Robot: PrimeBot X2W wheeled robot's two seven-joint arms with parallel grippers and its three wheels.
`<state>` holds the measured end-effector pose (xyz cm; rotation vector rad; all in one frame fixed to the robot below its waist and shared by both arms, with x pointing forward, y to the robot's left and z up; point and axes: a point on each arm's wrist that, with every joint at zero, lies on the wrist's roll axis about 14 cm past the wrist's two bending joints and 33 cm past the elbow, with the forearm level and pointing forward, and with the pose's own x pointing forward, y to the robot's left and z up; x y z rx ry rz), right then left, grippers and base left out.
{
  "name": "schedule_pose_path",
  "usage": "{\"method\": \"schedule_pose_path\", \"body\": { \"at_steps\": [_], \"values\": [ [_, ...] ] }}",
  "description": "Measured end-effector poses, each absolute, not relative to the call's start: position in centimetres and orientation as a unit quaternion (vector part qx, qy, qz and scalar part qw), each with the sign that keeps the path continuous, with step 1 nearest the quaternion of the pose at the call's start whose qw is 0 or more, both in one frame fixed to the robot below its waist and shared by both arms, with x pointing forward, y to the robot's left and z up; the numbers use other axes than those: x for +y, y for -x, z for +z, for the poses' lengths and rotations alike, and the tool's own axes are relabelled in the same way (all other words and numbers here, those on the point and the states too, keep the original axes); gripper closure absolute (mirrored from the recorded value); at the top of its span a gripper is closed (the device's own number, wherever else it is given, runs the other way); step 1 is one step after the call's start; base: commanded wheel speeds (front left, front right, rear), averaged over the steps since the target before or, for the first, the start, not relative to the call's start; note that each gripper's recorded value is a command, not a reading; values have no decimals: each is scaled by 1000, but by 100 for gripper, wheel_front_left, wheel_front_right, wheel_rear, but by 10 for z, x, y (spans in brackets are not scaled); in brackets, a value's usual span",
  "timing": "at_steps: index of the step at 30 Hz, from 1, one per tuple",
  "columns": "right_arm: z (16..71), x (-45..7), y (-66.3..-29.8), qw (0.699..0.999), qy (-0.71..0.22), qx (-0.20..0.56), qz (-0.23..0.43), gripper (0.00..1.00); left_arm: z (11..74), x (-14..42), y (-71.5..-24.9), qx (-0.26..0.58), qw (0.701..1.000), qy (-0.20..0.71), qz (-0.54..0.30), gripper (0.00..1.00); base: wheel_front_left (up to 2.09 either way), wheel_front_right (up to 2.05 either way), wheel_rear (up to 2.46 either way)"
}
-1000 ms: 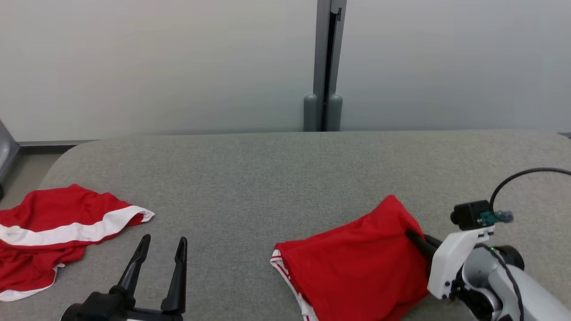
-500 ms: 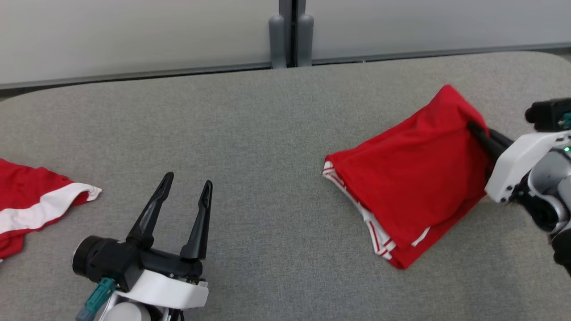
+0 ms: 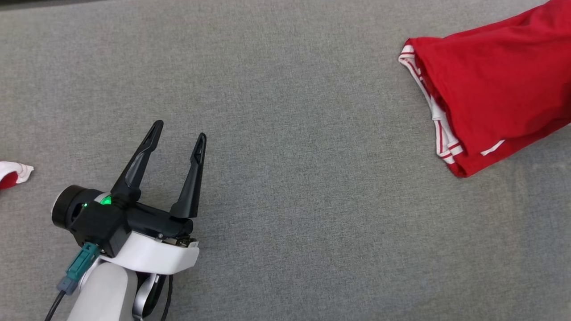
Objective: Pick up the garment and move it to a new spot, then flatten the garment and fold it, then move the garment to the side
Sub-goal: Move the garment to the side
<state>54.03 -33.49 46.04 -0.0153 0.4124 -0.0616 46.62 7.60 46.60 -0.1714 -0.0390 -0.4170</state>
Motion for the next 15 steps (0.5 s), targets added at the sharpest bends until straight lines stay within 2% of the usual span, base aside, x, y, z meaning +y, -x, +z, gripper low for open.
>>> {"method": "schedule_pose_path", "body": {
  "at_steps": [6,7,8,9,15],
  "values": [
    [449,-358,-548,974,30,213,-68,100,454,76,-473,-9,974,84,-209,0,0,0,0],
    [448,-357,-550,974,28,212,-69,95,454,77,-473,-9,975,83,-208,0,0,0,0],
    [447,-356,-551,974,28,211,-71,56,455,78,-473,-10,974,83,-208,0,0,0,0],
    [446,-354,-552,975,29,210,-71,0,456,79,-473,-11,975,82,-207,0,0,0,0],
    [457,-342,-549,978,47,195,-60,0,471,86,-466,-23,977,83,-192,0,0,0,0]
  ]
}}
